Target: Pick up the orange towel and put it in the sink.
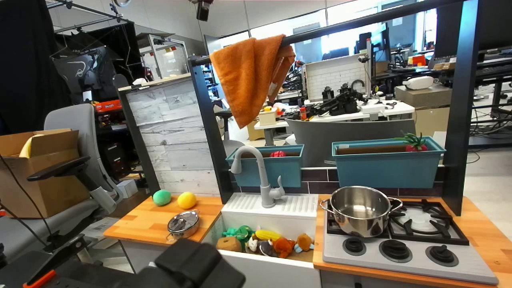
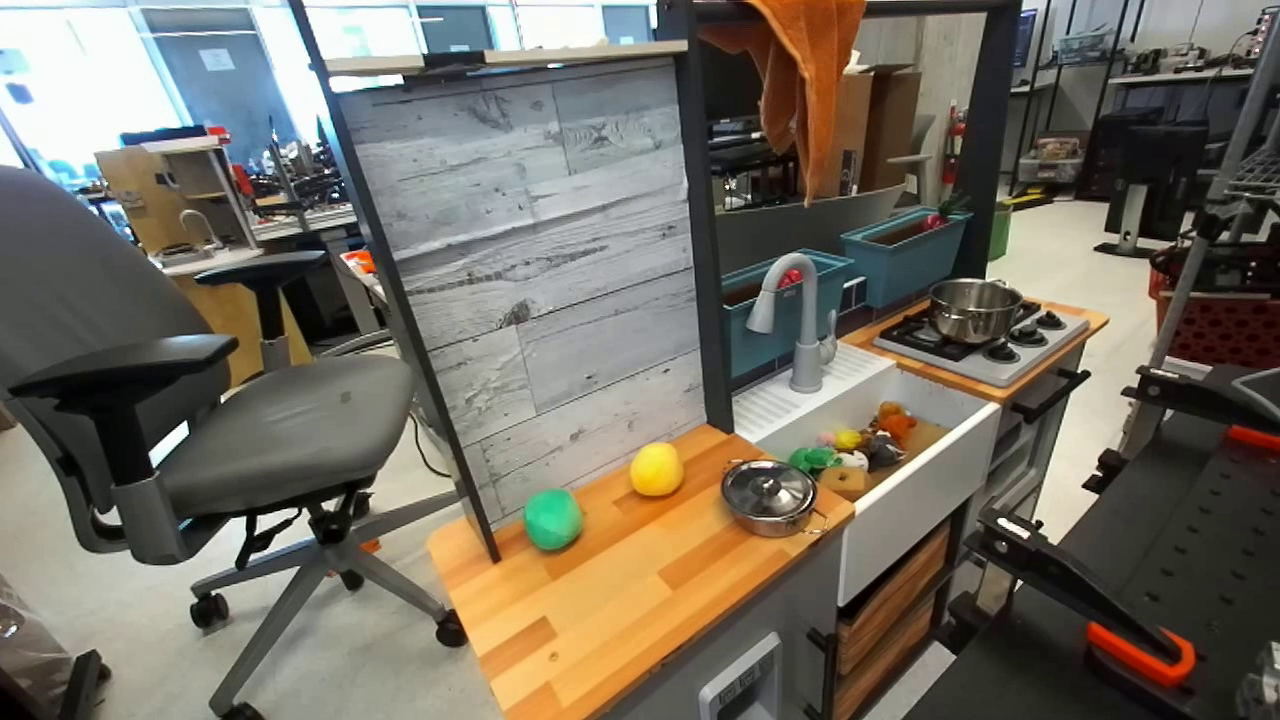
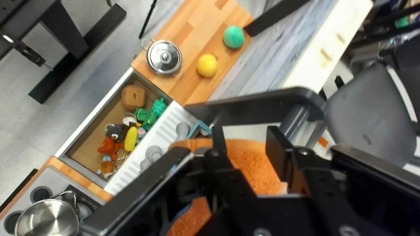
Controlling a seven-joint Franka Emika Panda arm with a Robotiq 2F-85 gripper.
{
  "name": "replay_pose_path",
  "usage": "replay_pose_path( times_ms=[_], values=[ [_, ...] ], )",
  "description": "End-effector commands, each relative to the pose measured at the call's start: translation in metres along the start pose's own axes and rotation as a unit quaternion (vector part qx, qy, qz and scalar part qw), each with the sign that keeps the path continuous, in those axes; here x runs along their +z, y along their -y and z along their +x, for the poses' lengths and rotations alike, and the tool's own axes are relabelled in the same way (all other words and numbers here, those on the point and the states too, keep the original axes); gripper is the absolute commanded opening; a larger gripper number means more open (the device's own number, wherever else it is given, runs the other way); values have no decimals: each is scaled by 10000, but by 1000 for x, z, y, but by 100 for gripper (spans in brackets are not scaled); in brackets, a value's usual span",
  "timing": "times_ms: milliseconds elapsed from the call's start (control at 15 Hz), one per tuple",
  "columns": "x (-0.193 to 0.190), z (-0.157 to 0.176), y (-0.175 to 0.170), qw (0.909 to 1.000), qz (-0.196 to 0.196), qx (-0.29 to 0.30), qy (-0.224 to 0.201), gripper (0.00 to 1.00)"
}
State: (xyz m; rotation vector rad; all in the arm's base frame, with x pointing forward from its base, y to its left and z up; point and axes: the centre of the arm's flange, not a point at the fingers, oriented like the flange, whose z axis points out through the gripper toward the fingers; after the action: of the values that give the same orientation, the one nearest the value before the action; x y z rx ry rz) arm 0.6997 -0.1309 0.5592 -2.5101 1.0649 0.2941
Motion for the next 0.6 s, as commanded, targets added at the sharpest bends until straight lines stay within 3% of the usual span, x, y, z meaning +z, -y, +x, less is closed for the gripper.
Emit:
replay_pose_path(
  times_ms=[0,67,133,267,333,533],
  values=[
    [-63,20,25,9953,-257,-579,731,13],
    [-65,22,3,9928,-405,-707,881,41],
    [-60,14,31,9895,-585,-814,1045,65],
    [-48,14,24,9900,-623,-898,891,69],
    [-42,18,24,9934,-500,-925,452,76],
    [-36,32,36,9932,-317,-1093,-250,97]
  ],
)
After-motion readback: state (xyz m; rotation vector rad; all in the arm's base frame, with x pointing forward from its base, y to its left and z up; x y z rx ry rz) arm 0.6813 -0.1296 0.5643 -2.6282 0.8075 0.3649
